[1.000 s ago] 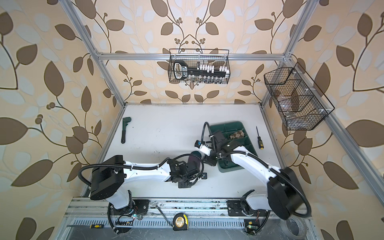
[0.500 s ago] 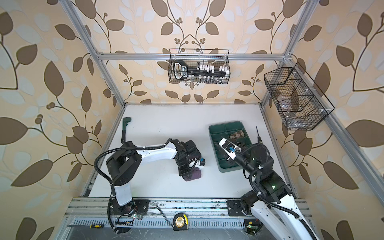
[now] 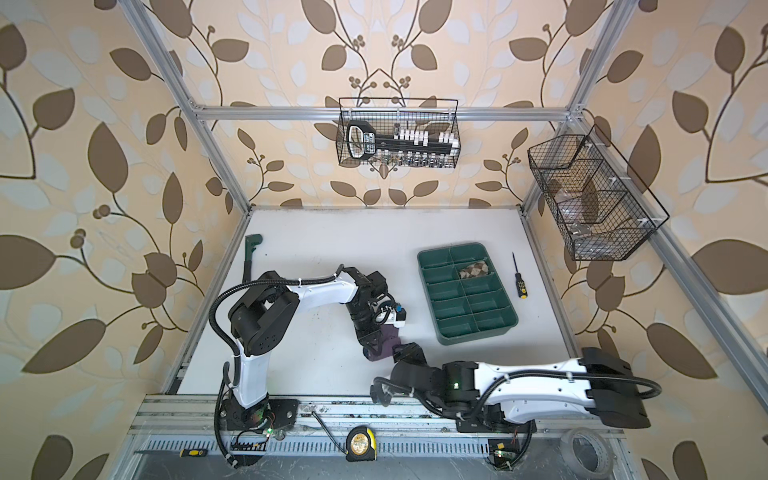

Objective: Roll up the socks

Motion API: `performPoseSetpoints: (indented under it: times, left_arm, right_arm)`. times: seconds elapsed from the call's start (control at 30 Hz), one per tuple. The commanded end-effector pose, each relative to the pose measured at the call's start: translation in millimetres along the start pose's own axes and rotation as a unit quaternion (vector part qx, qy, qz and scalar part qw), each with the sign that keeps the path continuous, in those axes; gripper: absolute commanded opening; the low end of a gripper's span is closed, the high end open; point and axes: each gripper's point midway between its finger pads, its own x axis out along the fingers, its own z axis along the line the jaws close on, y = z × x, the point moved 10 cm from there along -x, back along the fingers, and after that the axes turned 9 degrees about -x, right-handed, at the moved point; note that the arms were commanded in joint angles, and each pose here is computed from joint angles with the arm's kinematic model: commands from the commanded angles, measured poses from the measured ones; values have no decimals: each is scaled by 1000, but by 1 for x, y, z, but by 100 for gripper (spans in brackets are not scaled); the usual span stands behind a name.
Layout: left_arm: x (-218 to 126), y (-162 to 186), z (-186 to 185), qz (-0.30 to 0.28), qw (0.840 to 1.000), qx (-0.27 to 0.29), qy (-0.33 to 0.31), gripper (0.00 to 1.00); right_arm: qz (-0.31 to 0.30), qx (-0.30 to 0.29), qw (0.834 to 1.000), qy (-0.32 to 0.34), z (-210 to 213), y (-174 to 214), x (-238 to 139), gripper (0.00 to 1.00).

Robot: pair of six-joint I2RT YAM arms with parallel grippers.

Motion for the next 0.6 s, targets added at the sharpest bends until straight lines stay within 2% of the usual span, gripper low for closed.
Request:
performPoseSetpoints:
  times: [0.0,0.07,0.17,0.27,0.37,0.47,0.57]
  left_arm:
    - [11,14,16,49,998,-31,-28,0]
    - [10,14,17,48,998,-33,-28,0]
    - [10,14,17,47,998,-33,-29,0]
    - [9,15,16,46,998,-31,-28,0]
    - [5,15,11,33,999,-23,-19,0]
    - [-7,12,1,6,1000,-11,-6,8]
    - [-23,12,-9,-22,1000,1,-20,18]
  right_arm:
    - [-4,24,999,39,-10,-11,19,59]
    - [-5,29,999,29,-5,-14,34,59]
    - [9,45,999,18,0,-13,53,53]
    - [17,62,998,3,4,-12,67,41]
    - [15,66,997,-20,8,-12,73,21]
    - [15,62,997,-53,17,-11,75,6]
    - [11,56,993,-108,24,-9,71,2]
